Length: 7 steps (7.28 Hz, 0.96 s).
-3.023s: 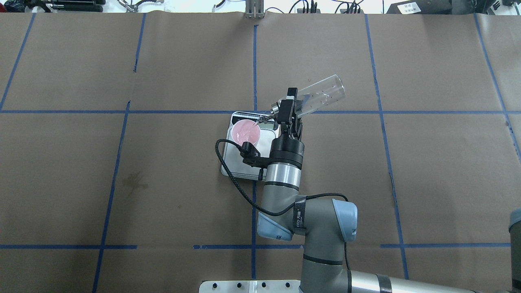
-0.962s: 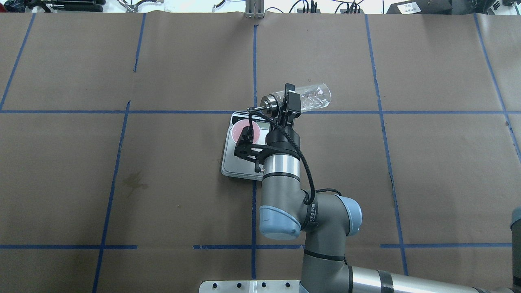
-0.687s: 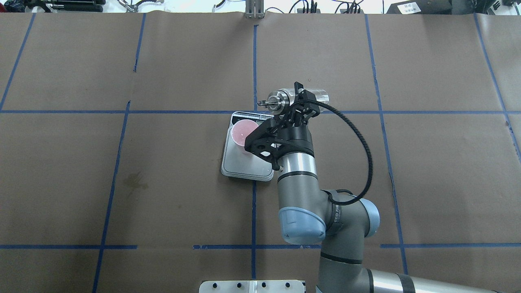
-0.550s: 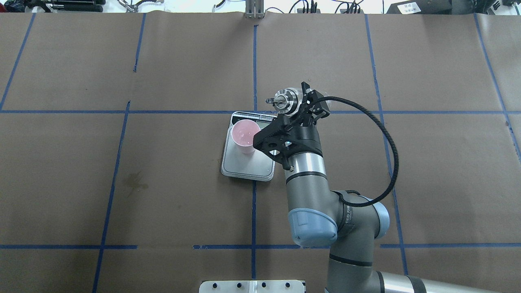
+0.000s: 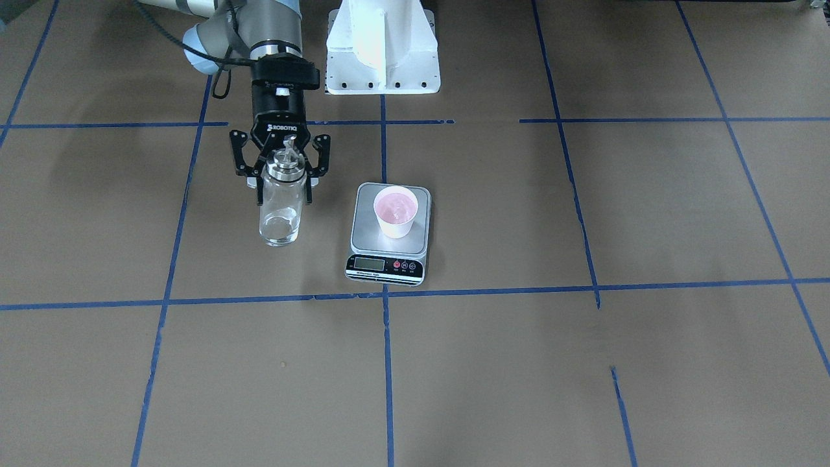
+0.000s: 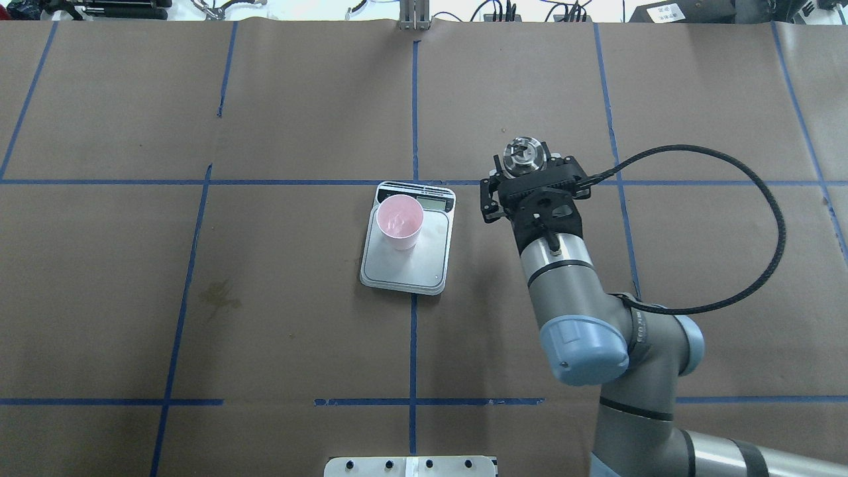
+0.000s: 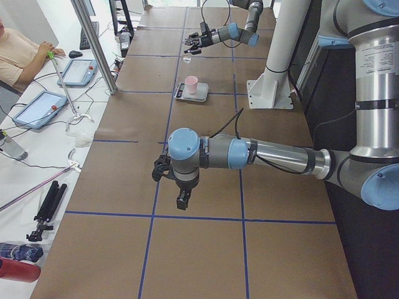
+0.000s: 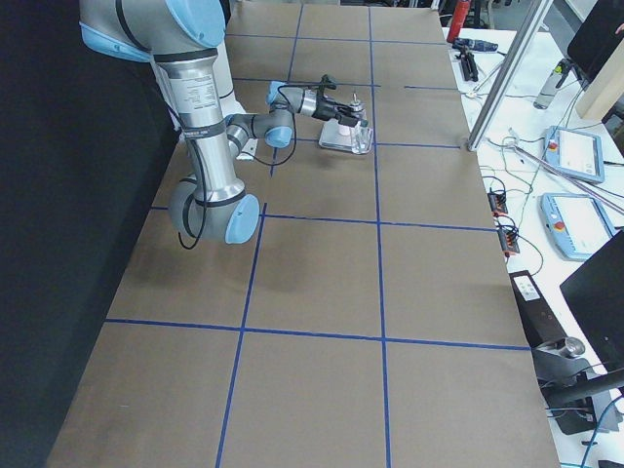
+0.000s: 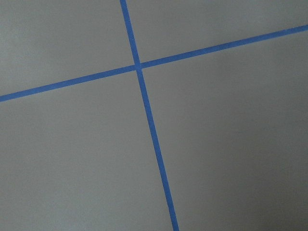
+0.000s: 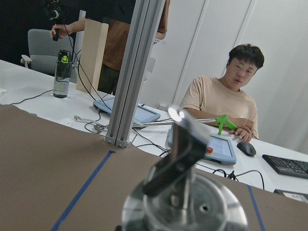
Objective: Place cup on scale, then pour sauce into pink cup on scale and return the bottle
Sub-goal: 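Lower the glass bottle with the right gripper back to its spot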
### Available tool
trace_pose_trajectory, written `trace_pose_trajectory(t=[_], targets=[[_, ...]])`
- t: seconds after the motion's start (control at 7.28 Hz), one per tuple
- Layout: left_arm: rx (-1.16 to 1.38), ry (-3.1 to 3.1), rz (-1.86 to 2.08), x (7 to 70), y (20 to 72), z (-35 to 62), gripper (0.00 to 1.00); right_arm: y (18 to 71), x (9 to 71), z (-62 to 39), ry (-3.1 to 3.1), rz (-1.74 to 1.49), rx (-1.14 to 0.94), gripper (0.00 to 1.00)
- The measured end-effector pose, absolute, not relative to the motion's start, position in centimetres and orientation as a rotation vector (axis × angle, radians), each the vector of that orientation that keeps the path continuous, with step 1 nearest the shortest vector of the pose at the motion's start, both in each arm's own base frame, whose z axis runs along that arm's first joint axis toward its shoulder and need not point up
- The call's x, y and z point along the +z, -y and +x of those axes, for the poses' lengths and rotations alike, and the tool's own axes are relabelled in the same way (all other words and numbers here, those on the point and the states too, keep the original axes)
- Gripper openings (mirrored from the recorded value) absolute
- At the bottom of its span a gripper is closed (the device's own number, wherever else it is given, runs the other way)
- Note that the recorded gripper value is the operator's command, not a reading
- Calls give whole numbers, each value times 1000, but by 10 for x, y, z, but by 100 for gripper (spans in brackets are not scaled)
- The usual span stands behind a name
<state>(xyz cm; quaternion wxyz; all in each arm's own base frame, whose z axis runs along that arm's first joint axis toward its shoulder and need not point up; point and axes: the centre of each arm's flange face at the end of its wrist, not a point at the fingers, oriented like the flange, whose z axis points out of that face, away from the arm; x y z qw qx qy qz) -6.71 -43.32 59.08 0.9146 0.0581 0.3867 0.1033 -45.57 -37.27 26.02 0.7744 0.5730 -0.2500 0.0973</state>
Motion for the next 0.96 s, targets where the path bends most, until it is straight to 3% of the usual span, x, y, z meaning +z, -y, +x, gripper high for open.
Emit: trace_pose_trajectory(t=[0.96], targets=[[222,-794,139,582,442,-67,100,358,366,-380,667,975,359,0]])
